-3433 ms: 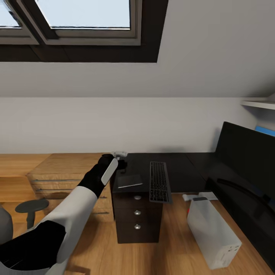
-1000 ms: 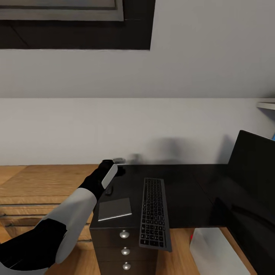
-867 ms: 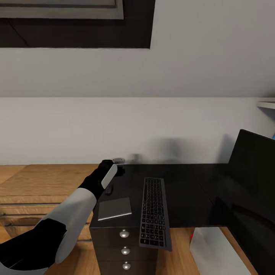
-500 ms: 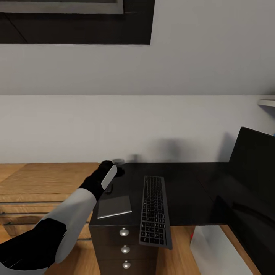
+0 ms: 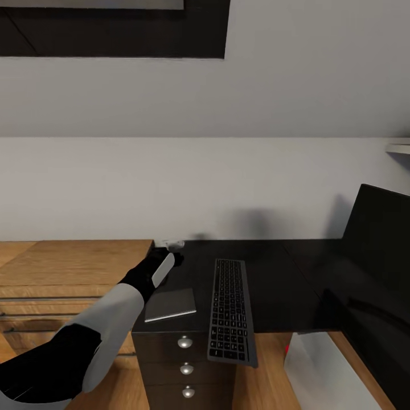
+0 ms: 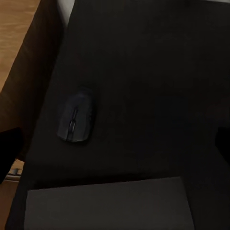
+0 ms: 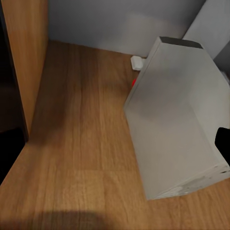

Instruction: In the bedroom, organize the workspace by keeping the computer under the desk, ensuring the monitor is on the desk, placing the keyboard on the desk next to the monitor, placing the mouse on the desk next to the keyboard, moving the folder from the swivel chair onto the desk next to the mouse, stacking the notebook on top of the folder with the pen on top of the notebook, and positioning the swivel chair next to the desk.

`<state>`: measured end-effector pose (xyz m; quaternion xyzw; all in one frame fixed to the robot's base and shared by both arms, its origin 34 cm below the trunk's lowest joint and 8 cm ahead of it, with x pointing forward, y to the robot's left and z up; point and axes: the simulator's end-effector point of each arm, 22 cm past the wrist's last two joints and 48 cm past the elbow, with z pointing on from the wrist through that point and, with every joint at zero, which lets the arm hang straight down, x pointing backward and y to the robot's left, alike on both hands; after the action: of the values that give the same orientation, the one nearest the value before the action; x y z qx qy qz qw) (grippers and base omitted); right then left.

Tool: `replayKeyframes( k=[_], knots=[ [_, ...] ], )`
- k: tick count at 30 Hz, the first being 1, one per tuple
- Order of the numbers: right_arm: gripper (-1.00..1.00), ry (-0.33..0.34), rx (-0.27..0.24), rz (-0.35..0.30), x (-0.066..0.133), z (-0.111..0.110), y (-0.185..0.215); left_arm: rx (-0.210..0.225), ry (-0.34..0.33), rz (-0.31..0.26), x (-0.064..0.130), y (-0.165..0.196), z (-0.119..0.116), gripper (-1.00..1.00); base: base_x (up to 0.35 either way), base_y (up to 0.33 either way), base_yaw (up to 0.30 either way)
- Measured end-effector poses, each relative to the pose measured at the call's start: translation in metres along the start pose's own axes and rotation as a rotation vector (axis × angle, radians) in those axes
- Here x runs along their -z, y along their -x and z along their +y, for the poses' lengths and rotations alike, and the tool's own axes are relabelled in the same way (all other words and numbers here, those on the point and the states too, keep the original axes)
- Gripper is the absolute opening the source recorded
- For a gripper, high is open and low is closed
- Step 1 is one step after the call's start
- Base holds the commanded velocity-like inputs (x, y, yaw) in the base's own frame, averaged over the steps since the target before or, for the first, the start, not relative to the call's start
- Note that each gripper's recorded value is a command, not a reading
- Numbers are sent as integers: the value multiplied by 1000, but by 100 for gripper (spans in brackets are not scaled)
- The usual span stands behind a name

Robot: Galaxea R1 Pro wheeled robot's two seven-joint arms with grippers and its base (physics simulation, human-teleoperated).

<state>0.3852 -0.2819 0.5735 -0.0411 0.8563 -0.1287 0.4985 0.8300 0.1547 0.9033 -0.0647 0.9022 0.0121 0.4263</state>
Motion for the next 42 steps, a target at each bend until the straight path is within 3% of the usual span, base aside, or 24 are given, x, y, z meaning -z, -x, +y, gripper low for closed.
replayKeyframes(
  k=[34,42],
  knots=[
    [100,2,0,0,-25,17,-52,-4,17,35,-42,-66,9,100,0,0,0],
    [100,2,0,0,-25,17,-54,-4,18,36,-43,-68,10,100,0,0,0]
  ],
)
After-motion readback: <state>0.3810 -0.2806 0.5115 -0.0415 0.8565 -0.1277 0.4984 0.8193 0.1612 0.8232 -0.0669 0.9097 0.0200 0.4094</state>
